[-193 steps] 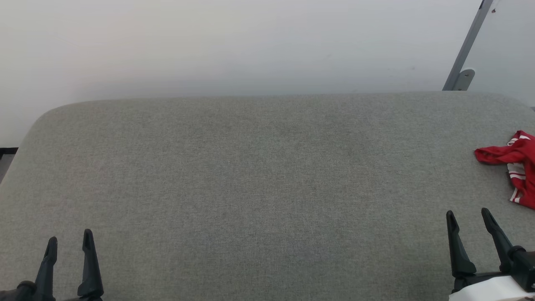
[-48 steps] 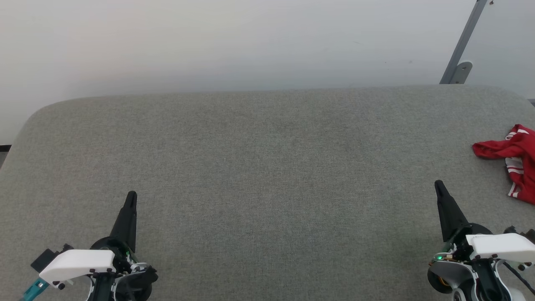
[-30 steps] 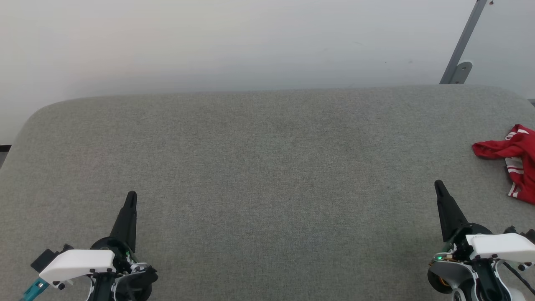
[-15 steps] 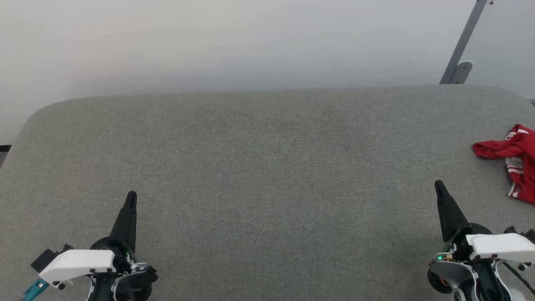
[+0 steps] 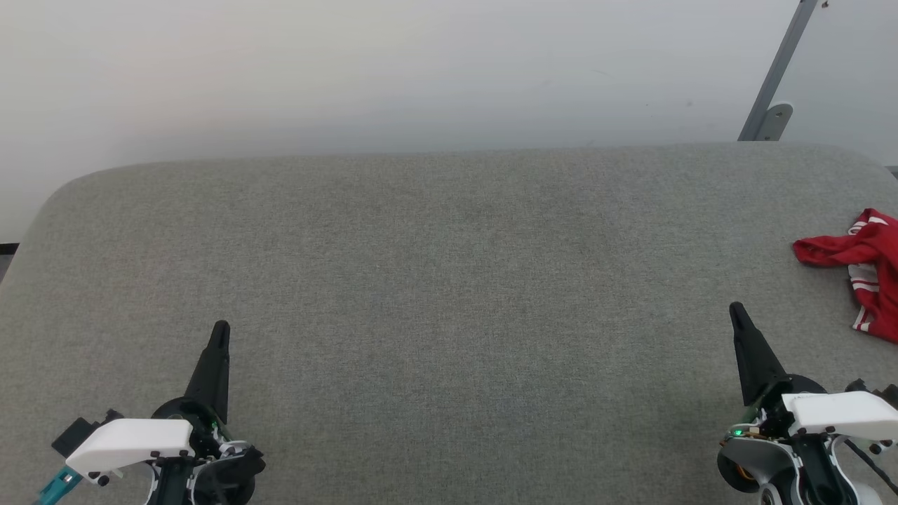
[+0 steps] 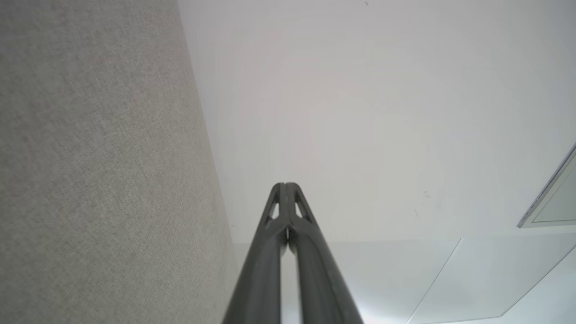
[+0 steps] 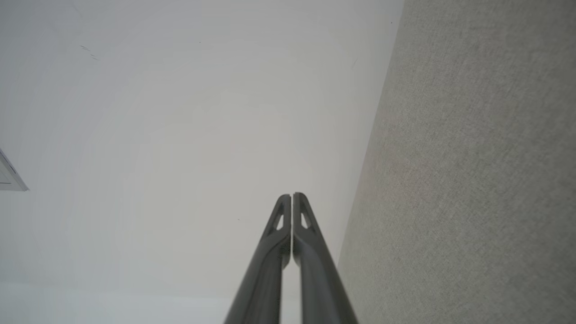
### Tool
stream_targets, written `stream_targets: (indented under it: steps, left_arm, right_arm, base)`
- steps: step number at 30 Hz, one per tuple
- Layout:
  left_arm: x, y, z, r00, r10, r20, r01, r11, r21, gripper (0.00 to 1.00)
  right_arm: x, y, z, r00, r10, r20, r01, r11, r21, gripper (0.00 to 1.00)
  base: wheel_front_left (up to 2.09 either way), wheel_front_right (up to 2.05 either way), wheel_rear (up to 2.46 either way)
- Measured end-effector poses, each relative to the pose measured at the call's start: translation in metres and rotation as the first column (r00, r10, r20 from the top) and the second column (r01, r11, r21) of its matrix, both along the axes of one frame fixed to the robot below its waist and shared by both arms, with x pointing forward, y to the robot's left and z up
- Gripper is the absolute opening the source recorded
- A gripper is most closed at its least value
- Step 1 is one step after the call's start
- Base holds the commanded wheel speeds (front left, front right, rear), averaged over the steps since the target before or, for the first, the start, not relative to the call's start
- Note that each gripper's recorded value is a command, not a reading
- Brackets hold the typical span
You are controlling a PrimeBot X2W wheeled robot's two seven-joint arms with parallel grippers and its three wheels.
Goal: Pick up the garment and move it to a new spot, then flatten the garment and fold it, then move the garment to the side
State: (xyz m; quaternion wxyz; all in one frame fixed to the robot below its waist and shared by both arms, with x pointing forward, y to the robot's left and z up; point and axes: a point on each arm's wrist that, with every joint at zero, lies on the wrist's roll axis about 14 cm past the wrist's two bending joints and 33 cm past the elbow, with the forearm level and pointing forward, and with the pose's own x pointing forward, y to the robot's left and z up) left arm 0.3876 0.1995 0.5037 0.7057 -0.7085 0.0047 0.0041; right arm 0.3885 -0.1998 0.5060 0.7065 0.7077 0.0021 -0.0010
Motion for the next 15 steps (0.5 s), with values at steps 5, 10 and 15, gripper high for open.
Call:
stream_targets:
  steps: [5,10,15]
  left_arm:
    - [0.0000,-0.0001,0.0000,1.000,0.000,0.000,0.000,1.000,0.000,0.00]
    - [0.0000,-0.0001,0.0000,1.000,0.000,0.000,0.000,1.000,0.000,0.00]
    - [0.0000,-0.0001,0.0000,1.000,0.000,0.000,0.000,1.000,0.000,0.00]
  right_arm:
    - [0.0000,-0.0001,0.0000,1.000,0.000,0.000,0.000,1.000,0.000,0.00]
    - [0.0000,-0.0001,0.0000,1.000,0.000,0.000,0.000,1.000,0.000,0.00]
    - [0.0000,0.0000,0.0000,1.000,0.000,0.000,0.000,1.000,0.000,0.00]
  base:
    - [0.00,0.00,0.00]
    - [0.00,0.00,0.00]
    - [0.00,0.00,0.00]
